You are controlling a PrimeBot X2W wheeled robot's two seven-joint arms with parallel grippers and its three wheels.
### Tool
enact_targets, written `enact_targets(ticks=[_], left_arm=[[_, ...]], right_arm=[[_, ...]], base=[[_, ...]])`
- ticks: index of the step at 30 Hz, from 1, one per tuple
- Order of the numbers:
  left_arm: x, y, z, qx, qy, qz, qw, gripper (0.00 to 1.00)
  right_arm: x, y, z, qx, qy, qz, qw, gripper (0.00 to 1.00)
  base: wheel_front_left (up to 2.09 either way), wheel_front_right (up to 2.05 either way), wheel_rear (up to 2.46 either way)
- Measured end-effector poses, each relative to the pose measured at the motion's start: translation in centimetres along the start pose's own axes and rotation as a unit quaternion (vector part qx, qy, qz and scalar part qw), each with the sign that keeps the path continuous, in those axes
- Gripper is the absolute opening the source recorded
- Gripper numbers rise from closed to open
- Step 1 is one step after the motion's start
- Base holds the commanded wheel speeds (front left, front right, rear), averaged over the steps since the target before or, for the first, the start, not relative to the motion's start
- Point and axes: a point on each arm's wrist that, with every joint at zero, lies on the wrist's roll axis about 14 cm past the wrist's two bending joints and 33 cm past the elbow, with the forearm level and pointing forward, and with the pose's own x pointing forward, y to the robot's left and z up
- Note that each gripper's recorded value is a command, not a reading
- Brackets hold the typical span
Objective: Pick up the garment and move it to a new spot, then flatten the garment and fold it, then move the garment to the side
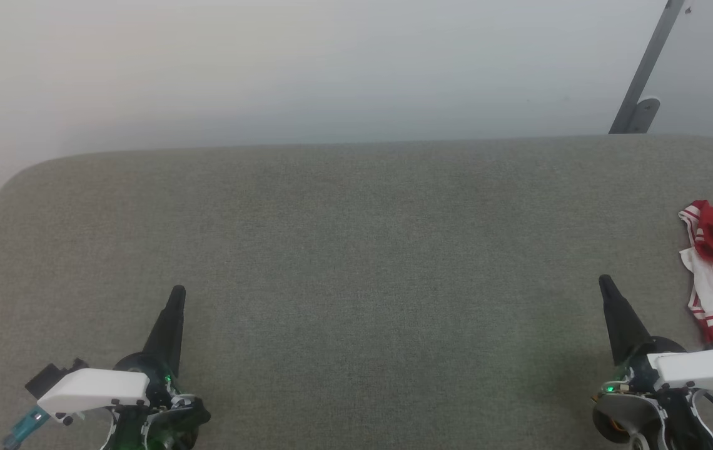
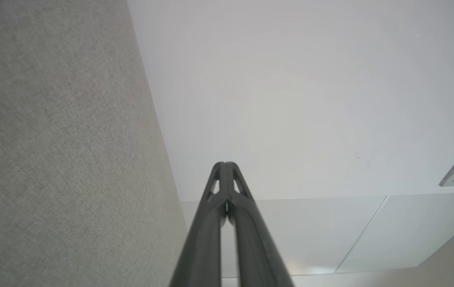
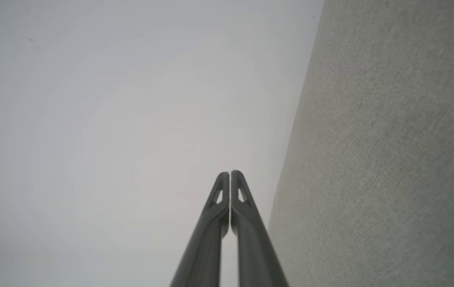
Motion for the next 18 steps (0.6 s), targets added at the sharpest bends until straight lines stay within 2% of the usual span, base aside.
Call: enact_targets(ticks=[18], left_arm=[[0.0,0.01,-0.01,0.0,0.0,0.0,1.0,0.0]], right_arm=[[0.03,0.08,0.01,0.001,0.0,0.001,1.0,0.0]], base=[[0.0,0.0,0.0]])
